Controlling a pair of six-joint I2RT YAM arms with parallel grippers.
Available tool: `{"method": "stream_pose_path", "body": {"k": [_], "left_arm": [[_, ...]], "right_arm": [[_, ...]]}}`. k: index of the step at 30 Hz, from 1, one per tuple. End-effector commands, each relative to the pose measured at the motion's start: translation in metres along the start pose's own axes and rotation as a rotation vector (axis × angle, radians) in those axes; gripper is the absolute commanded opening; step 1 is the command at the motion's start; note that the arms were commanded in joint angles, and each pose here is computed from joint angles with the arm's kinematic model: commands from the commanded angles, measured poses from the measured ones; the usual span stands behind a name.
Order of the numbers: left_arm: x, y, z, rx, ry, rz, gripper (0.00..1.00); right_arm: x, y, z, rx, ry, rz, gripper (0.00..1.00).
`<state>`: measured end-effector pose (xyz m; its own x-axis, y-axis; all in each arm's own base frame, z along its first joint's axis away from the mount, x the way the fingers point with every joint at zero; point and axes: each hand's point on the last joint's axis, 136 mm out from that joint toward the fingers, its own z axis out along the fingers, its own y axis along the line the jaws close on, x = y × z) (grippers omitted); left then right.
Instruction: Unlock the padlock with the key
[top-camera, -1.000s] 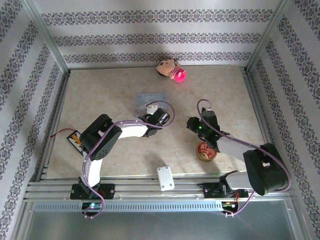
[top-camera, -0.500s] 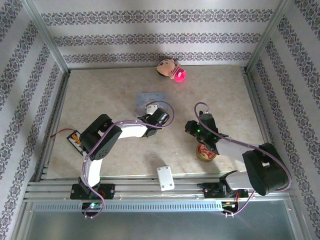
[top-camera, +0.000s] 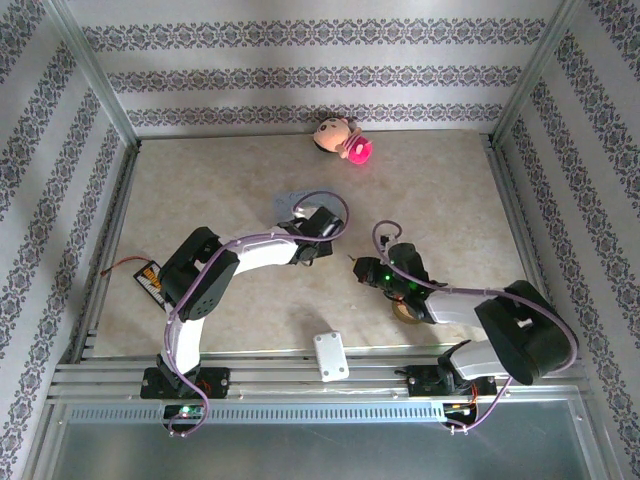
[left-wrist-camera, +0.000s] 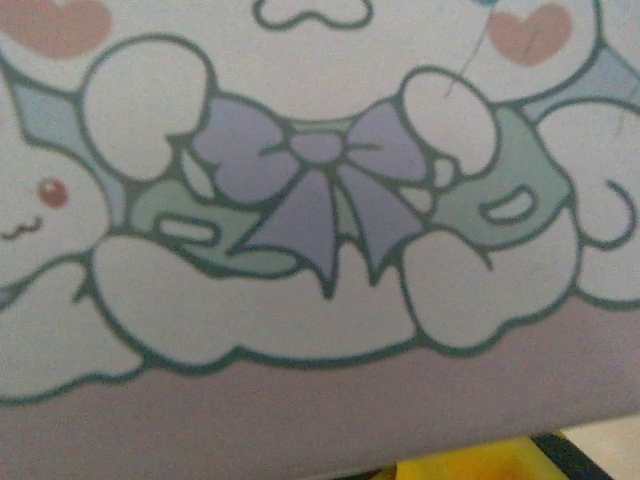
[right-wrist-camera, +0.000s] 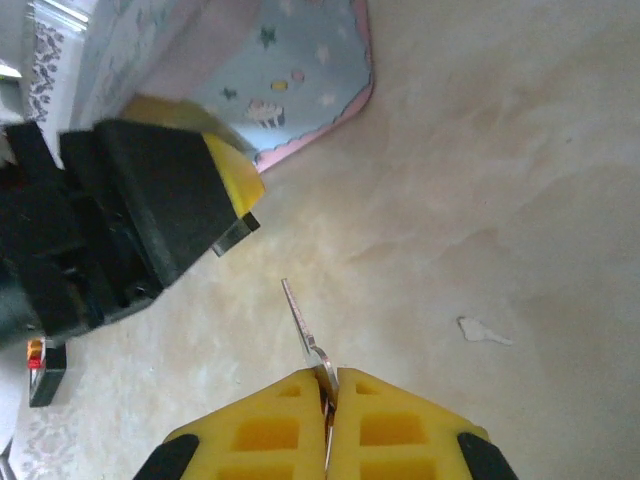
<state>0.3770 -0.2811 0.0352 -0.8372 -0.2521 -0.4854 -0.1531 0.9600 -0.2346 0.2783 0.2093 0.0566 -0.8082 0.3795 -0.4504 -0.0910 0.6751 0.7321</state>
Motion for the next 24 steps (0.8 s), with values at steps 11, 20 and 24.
{"method": "stream_pose_path", "body": {"k": [11,20,24], "left_arm": [[-0.022,-0.012,-0.029,0.14,0.074,-0.2,0.14],[-0.027,-0.016,-0.033,0.188,0.088,-0.241,0.14],[-0.027,-0.016,-0.036,0.199,0.095,-0.256,0.14]], "right_arm": [[0.024,0.045,0.033,-0.219,0.022,-0.142,0.0],[0.019,0.029,0.034,-0.142,-0.037,-0.121,0.0],[0.015,0.031,0.036,-0.156,-0.06,-0.111,0.0]]}}
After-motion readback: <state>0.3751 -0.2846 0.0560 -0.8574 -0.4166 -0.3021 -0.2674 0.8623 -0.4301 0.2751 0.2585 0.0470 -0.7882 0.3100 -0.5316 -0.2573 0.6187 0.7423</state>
